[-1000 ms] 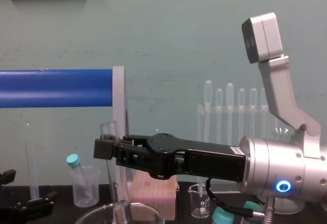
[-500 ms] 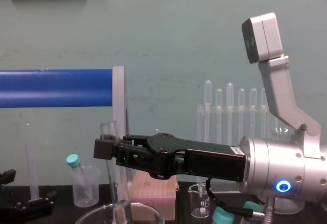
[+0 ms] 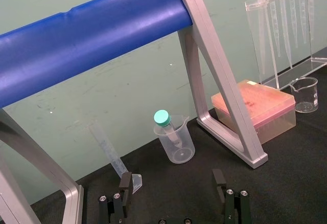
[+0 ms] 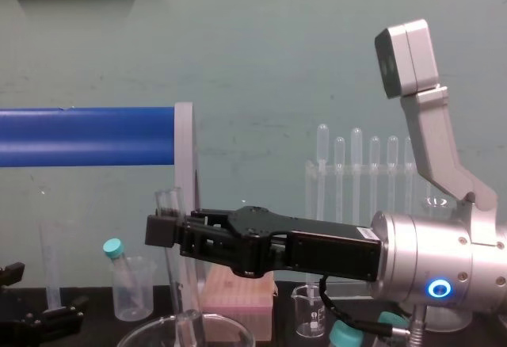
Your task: Hold the test tube with one hand and immerse one end into the beaker, then return it to the test tube rack.
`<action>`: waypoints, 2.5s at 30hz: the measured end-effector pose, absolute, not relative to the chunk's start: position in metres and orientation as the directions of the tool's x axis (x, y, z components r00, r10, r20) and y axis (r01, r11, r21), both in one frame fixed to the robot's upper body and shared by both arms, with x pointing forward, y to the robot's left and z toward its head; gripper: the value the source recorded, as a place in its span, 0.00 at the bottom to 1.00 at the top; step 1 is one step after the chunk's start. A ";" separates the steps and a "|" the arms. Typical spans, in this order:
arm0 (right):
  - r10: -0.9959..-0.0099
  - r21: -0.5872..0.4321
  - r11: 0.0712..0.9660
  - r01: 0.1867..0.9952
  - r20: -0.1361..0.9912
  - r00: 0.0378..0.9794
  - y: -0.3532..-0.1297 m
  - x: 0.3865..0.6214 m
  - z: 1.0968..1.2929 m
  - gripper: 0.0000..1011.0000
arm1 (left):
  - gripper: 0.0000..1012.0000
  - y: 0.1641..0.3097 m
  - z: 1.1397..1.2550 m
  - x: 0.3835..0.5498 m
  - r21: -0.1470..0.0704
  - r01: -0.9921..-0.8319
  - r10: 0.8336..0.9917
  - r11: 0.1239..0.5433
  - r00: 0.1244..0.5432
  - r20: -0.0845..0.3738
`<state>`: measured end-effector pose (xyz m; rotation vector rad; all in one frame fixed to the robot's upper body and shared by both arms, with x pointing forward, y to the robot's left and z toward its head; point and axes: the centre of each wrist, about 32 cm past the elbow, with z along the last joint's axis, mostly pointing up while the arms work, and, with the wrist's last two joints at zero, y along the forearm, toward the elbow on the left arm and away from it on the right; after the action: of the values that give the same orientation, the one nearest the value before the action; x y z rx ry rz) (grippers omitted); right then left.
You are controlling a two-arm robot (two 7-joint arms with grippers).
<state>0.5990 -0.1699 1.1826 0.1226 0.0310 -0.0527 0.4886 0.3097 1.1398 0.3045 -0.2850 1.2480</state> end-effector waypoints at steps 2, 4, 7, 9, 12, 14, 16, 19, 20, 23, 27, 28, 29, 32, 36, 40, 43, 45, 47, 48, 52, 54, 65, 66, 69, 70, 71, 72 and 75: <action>-0.051 0.121 0.991 0.054 -0.034 0.998 -0.170 0.599 1.183 0.23 | 0.99 0.310 1.140 0.489 0.070 -0.955 0.880 0.287 0.292 0.374; -0.051 0.121 0.991 0.054 -0.034 0.998 -0.170 0.599 1.183 0.23 | 0.99 0.310 1.140 0.489 0.070 -0.955 0.880 0.287 0.292 0.374; -0.051 0.121 0.991 0.054 -0.034 0.998 -0.170 0.599 1.183 0.23 | 0.99 0.310 1.140 0.489 0.070 -0.955 0.880 0.287 0.292 0.374; -0.051 0.121 0.991 0.054 -0.034 0.998 -0.170 0.599 1.183 0.23 | 0.99 0.310 1.140 0.489 0.070 -0.955 0.880 0.287 0.292 0.374; -0.051 0.121 0.991 0.054 -0.034 0.998 -0.170 0.599 1.183 0.23 | 0.99 0.310 1.140 0.489 0.070 -0.955 0.880 0.287 0.292 0.374; -0.051 0.121 0.991 0.054 -0.034 0.998 -0.170 0.599 1.183 0.23 | 0.99 0.310 1.140 0.489 0.070 -0.955 0.880 0.287 0.292 0.374; -0.051 0.121 0.991 0.054 -0.034 0.998 -0.170 0.599 1.183 0.23 | 0.99 0.310 1.140 0.489 0.070 -0.955 0.880 0.287 0.292 0.374; -0.051 0.122 0.991 0.054 -0.034 0.998 -0.170 0.599 1.183 0.23 | 0.99 0.310 1.140 0.489 0.070 -0.955 0.880 0.287 0.292 0.374; -0.051 0.121 0.991 0.054 -0.034 0.998 -0.170 0.599 1.183 0.23 | 0.99 0.310 1.140 0.489 0.070 -0.955 0.880 0.287 0.292 0.374; -0.051 0.121 0.991 0.054 -0.034 0.998 -0.170 0.599 1.183 0.23 | 0.99 0.310 1.140 0.489 0.070 -0.955 0.880 0.287 0.292 0.374; -0.051 0.121 0.991 0.054 -0.034 0.998 -0.170 0.599 1.183 0.23 | 0.99 0.310 1.140 0.489 0.070 -0.955 0.880 0.287 0.292 0.374; -0.051 0.121 0.991 0.054 -0.034 0.998 -0.170 0.599 1.183 0.23 | 0.99 0.310 1.140 0.489 0.070 -0.955 0.880 0.287 0.292 0.374; -0.051 0.121 0.991 0.054 -0.034 0.998 -0.170 0.599 1.183 0.23 | 0.99 0.310 1.140 0.489 0.070 -0.955 0.880 0.287 0.292 0.374; -0.051 0.121 0.991 0.054 -0.034 0.998 -0.170 0.599 1.183 0.23 | 0.99 0.310 1.140 0.489 0.070 -0.955 0.880 0.287 0.292 0.374; -0.051 0.121 0.991 0.054 -0.034 0.998 -0.170 0.599 1.183 0.23 | 0.99 0.310 1.140 0.489 0.070 -0.955 0.880 0.287 0.292 0.374; -0.051 0.121 0.991 0.054 -0.034 0.998 -0.170 0.599 1.183 0.23 | 0.99 0.310 1.140 0.489 0.070 -0.955 0.880 0.287 0.292 0.374; -0.051 0.121 0.991 0.054 -0.034 0.998 -0.170 0.599 1.183 0.23 | 0.99 0.310 1.140 0.489 0.070 -0.955 0.880 0.287 0.292 0.374; -0.051 0.122 0.991 0.054 -0.034 0.998 -0.170 0.599 1.183 0.23 | 0.99 0.310 1.140 0.489 0.070 -0.955 0.880 0.287 0.292 0.374; -0.051 0.122 0.991 0.054 -0.034 0.998 -0.170 0.599 1.183 0.23 | 0.99 0.310 1.140 0.489 0.070 -0.955 0.880 0.287 0.292 0.374; -0.051 0.121 0.991 0.054 -0.034 0.998 -0.170 0.599 1.183 0.23 | 0.99 0.310 1.140 0.489 0.070 -0.955 0.880 0.287 0.292 0.374; -0.051 0.121 0.991 0.054 -0.034 0.998 -0.170 0.599 1.183 0.23 | 0.99 0.310 1.140 0.489 0.070 -0.955 0.880 0.287 0.292 0.374; -0.051 0.121 0.991 0.054 -0.034 0.998 -0.170 0.599 1.183 0.23 | 0.99 0.310 1.140 0.489 0.070 -0.955 0.880 0.287 0.292 0.374; -0.051 0.122 0.991 0.054 -0.034 0.998 -0.170 0.599 1.183 0.23 | 0.99 0.310 1.140 0.489 0.070 -0.955 0.880 0.287 0.292 0.374; -0.051 0.121 0.991 0.054 -0.034 0.998 -0.170 0.599 1.183 0.23 | 0.99 0.310 1.140 0.489 0.070 -0.955 0.880 0.287 0.292 0.374; -0.051 0.121 0.991 0.054 -0.034 0.998 -0.170 0.599 1.183 0.23 | 0.99 0.310 1.140 0.489 0.070 -0.955 0.880 0.287 0.292 0.374; -0.051 0.122 0.991 0.054 -0.034 0.998 -0.170 0.599 1.183 0.23 | 0.99 0.310 1.140 0.489 0.070 -0.955 0.880 0.287 0.292 0.374; -0.051 0.121 0.991 0.054 -0.034 0.998 -0.170 0.599 1.183 0.23 | 0.99 0.310 1.140 0.489 0.070 -0.955 0.880 0.287 0.292 0.374; -0.051 0.121 0.991 0.054 -0.034 0.998 -0.170 0.599 1.183 0.23 | 0.99 0.310 1.140 0.489 0.070 -0.955 0.880 0.287 0.292 0.374; -0.051 0.122 0.991 0.054 -0.034 0.998 -0.170 0.599 1.183 0.23 | 0.99 0.310 1.140 0.489 0.070 -0.955 0.880 0.287 0.292 0.374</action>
<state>0.5990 -0.1699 1.1826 0.1227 0.0311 -0.0526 0.4886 0.3097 1.1398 0.3045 -0.2851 1.2480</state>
